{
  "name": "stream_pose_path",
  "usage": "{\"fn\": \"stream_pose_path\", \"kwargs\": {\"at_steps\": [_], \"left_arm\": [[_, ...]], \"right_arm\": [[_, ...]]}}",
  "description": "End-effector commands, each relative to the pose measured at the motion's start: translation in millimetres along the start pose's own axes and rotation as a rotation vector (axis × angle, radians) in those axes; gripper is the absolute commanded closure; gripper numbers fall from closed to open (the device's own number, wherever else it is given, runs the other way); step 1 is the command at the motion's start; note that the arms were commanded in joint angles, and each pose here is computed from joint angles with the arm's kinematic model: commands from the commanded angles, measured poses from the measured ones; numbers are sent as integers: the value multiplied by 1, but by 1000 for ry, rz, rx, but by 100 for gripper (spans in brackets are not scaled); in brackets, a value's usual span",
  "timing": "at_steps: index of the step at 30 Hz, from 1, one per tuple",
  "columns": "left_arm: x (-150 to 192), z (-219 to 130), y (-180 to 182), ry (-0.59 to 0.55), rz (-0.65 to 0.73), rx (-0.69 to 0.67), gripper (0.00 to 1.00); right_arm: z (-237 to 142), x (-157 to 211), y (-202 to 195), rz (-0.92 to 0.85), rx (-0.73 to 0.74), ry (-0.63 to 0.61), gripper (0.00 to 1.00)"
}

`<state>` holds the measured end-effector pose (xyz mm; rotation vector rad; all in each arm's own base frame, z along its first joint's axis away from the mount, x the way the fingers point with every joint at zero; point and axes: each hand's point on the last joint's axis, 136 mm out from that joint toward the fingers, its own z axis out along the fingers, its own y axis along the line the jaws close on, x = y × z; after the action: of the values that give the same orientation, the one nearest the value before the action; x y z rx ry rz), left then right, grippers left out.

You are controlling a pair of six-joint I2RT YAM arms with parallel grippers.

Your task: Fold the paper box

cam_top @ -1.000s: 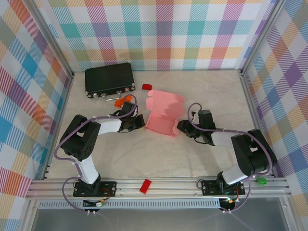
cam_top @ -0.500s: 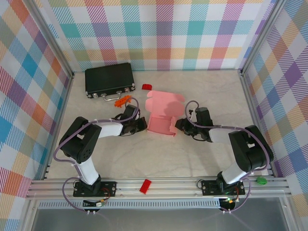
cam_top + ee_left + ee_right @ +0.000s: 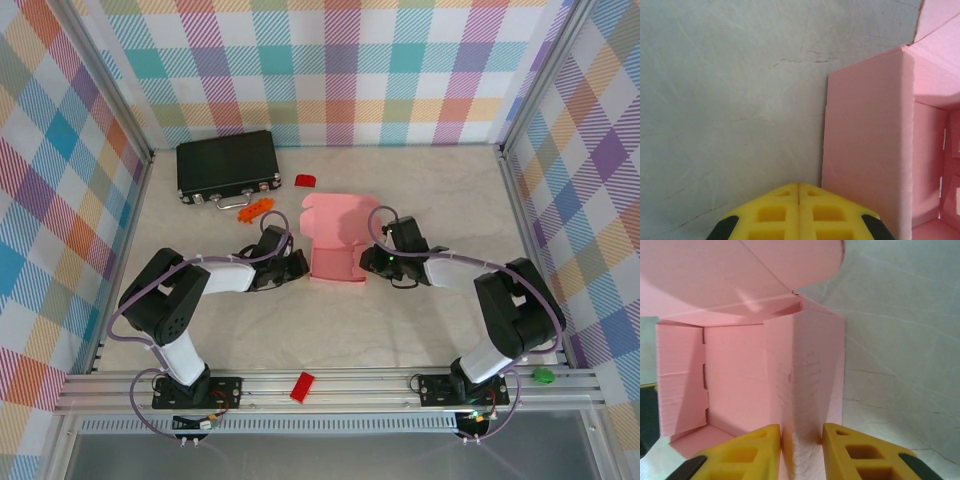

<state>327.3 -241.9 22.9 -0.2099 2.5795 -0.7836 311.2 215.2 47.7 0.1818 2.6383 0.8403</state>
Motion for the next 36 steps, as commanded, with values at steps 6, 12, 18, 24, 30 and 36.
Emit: {"fn": "stream_pose_path", "kwargs": {"at_steps": [6, 12, 18, 24, 30, 36], "left_arm": [[29, -2, -11, 74, -20, 51, 100], [34, 0, -17, 81, -31, 78, 100], [38, 1, -18, 83, -32, 77, 100], [41, 4, -21, 91, -39, 96, 100], [43, 6, -25, 99, -41, 120, 100], [43, 6, -23, 96, -39, 110, 100]], "right_arm": [[3, 9, -14, -135, 210, 52, 74], [3, 8, -18, -193, 298, 65, 78], [0, 8, -15, -257, 329, 105, 80], [2, 13, -19, -306, 361, 163, 84], [5, 14, -25, -335, 422, 174, 86], [7, 14, -34, -374, 538, 184, 87]]}}
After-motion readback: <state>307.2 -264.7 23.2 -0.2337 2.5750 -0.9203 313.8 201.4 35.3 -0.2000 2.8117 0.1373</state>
